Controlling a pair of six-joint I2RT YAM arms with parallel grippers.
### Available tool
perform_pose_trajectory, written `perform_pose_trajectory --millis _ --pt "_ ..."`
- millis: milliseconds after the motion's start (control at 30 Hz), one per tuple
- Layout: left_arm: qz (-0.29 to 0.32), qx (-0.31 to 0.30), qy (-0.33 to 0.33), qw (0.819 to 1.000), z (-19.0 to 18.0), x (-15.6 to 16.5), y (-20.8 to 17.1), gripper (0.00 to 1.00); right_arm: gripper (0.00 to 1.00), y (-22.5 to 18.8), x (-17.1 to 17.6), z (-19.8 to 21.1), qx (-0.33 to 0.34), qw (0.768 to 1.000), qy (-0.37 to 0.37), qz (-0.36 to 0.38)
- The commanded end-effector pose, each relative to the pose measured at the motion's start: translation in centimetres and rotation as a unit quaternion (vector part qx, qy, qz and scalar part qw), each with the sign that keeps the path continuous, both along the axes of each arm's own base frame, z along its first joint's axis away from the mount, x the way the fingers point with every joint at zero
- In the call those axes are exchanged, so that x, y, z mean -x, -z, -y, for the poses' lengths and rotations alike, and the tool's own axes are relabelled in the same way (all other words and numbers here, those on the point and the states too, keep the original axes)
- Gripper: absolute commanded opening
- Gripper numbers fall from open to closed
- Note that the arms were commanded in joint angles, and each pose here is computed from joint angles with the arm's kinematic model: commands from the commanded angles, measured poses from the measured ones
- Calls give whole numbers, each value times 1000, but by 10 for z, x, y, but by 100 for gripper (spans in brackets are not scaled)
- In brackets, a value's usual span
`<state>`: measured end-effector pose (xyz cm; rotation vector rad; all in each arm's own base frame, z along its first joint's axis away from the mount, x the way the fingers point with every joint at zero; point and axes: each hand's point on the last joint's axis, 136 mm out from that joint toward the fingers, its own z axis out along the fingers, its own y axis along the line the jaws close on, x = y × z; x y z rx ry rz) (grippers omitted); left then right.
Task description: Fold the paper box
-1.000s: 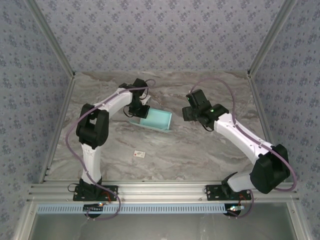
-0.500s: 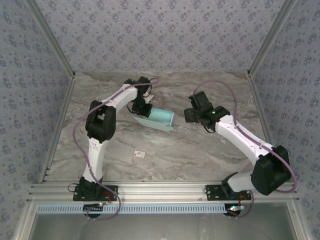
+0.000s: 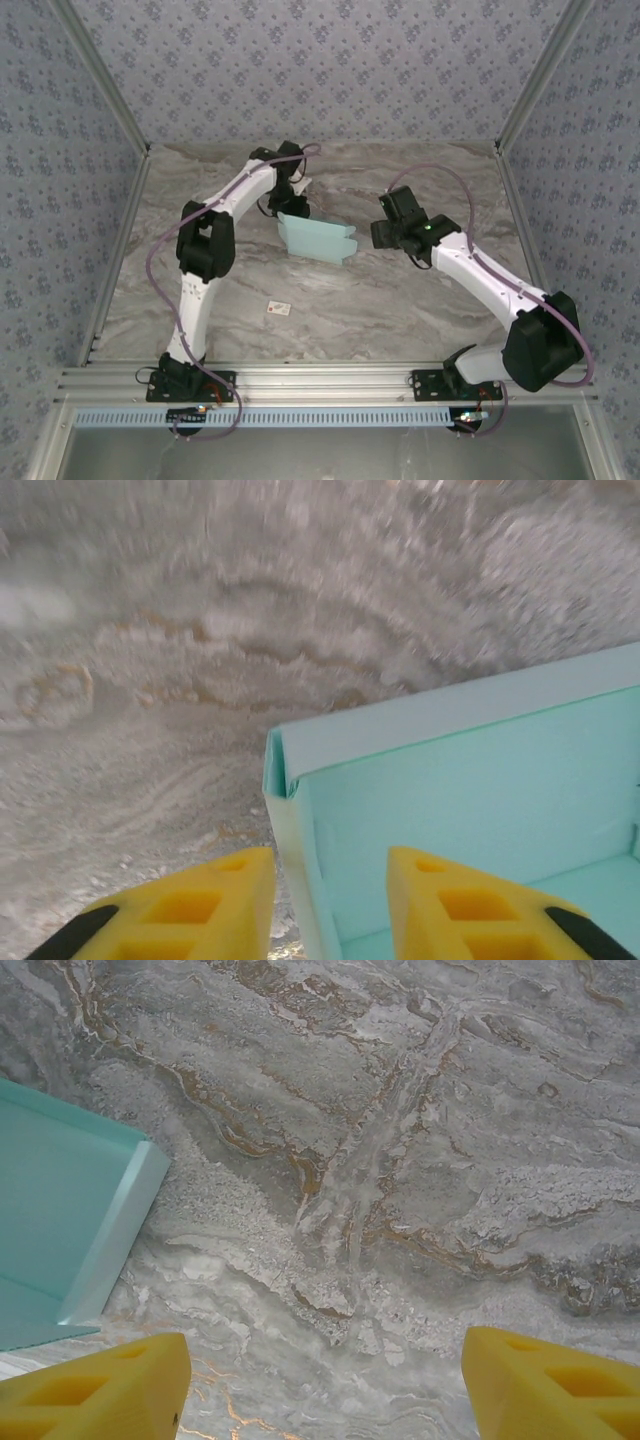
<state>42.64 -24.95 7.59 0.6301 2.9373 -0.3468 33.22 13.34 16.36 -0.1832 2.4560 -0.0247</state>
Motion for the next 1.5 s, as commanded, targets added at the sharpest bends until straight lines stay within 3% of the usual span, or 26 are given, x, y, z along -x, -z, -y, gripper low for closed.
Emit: perform_pose_trajectory --millis 0,233,533,767,1033,1467 --pt "47 6 -7 999 -4 -22 -39 38 74 -5 -3 3 -11 1000 11 8" --pt "150 18 -63 986 -35 -53 -109 46 73 6 -29 -8 -50 999 -6 -11" --pt "233 114 -156 953 -70 -15 -150 48 71 45 -26 -45 -118 989 -55 -63" --pt "252 135 -231 930 -112 24 -137 49 69 58 -5 -56 -158 981 -74 -88" --pt "276 131 -276 911 -136 50 -126 52 65 54 24 -86 -209 970 -97 -85" --pt "284 143 -328 890 -164 77 -117 57 58 57 52 -203 -247 947 -185 -84"
